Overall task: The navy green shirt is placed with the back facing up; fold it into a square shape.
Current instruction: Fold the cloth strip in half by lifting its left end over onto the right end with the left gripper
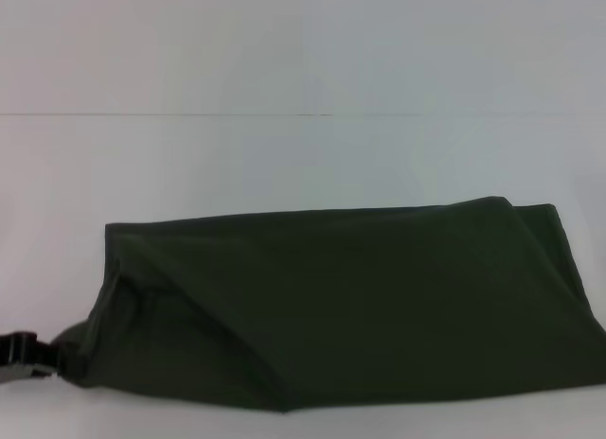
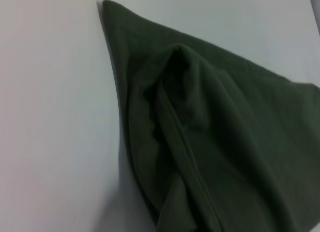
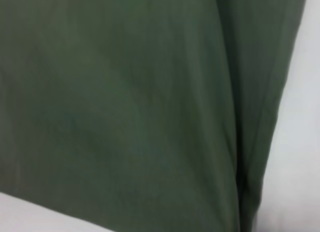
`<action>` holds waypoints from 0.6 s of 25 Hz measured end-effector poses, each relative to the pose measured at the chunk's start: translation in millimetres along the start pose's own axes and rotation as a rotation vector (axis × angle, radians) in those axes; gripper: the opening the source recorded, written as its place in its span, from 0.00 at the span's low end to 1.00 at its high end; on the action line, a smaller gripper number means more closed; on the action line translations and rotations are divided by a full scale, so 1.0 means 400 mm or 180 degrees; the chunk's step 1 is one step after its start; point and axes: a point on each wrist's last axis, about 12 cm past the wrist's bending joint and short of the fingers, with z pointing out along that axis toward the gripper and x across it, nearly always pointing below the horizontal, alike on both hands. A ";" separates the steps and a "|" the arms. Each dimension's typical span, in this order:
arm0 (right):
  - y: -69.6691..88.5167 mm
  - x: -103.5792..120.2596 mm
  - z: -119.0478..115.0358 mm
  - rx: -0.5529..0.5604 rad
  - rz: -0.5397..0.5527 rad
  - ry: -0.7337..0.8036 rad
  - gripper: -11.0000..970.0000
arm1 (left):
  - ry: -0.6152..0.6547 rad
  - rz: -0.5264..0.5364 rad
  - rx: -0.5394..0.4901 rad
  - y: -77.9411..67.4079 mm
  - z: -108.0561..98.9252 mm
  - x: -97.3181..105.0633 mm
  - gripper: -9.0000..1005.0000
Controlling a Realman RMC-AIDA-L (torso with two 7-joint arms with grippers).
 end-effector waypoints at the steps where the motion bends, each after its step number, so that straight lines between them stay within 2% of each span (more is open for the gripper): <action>1: -0.001 0.001 -0.002 0.0018 -0.0004 0.0019 0.01 | 0.0060 0.0002 0.0000 -0.001 0.000 0.003 0.02; 7: -0.006 0.003 -0.006 0.0058 0.0004 0.0031 0.01 | 0.0206 -0.0016 -0.0047 0.003 -0.002 0.016 0.02; 15: -0.011 0.003 -0.007 0.0065 0.0032 -0.0020 0.02 | 0.0034 -0.0068 -0.0238 0.025 -0.017 0.012 0.02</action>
